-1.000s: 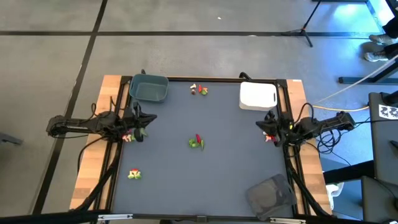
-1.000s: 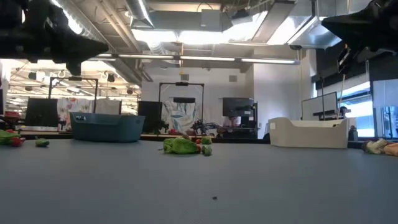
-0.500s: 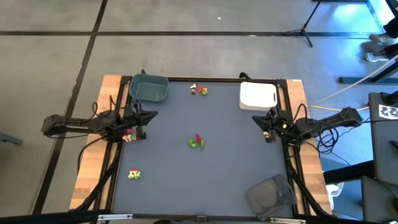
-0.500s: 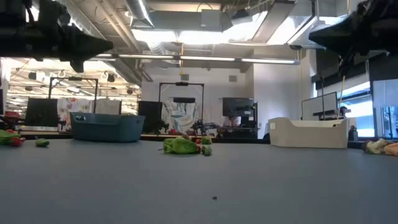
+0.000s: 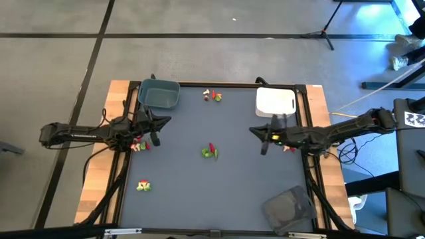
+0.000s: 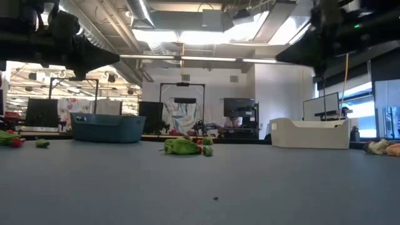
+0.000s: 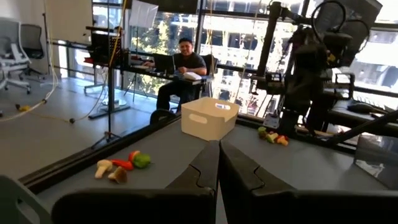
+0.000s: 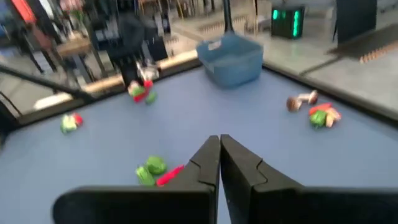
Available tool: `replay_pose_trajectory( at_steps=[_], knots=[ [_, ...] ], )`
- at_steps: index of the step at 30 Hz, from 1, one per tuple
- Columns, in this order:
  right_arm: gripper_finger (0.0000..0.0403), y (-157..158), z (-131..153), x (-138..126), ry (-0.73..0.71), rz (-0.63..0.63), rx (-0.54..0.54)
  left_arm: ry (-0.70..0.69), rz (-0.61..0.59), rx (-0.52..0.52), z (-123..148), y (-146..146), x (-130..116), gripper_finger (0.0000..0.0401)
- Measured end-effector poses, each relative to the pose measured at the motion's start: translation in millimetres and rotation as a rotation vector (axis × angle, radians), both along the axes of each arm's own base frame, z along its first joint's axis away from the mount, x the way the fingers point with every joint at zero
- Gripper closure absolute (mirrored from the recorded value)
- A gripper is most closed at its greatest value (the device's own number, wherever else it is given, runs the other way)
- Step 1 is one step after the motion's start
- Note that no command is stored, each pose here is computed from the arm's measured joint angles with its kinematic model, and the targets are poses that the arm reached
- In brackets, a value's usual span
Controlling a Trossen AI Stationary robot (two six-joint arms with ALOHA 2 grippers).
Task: Sort produce into baskets
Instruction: Put the green chili pepper into the white bin
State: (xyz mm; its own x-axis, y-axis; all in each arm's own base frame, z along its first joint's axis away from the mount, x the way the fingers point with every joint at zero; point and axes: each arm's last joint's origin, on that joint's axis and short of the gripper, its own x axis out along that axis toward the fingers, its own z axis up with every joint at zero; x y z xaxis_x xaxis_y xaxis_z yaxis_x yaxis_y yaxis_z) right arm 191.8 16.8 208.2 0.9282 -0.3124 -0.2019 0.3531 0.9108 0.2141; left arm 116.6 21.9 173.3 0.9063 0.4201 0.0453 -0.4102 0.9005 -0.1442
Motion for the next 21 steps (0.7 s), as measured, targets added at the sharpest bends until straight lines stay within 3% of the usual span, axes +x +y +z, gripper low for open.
replay_pose_trajectory(
  at_steps=[5, 12, 15, 21],
  knots=[
    [0.0386, -10, -4, 35, 0.083, -0.017, 0.04, 0.018, -0.001, -0.013, -2, 0, 1, 0.0396],
    [0.0386, -18, -10, 87, 0.172, 0.153, 0.111, 0.034, -0.001, 0.01, -3, 0, 1, 0.0396],
    [0.0383, -16, -16, 107, 0.213, 0.207, 0.089, 0.055, 0.001, 0.054, -3, 0, 1, 0.0396],
    [0.0331, -14, -26, 136, 0.254, 0.275, 0.086, 0.054, 0.002, 0.074, -2, 0, 1, 0.0396]
  ],
)
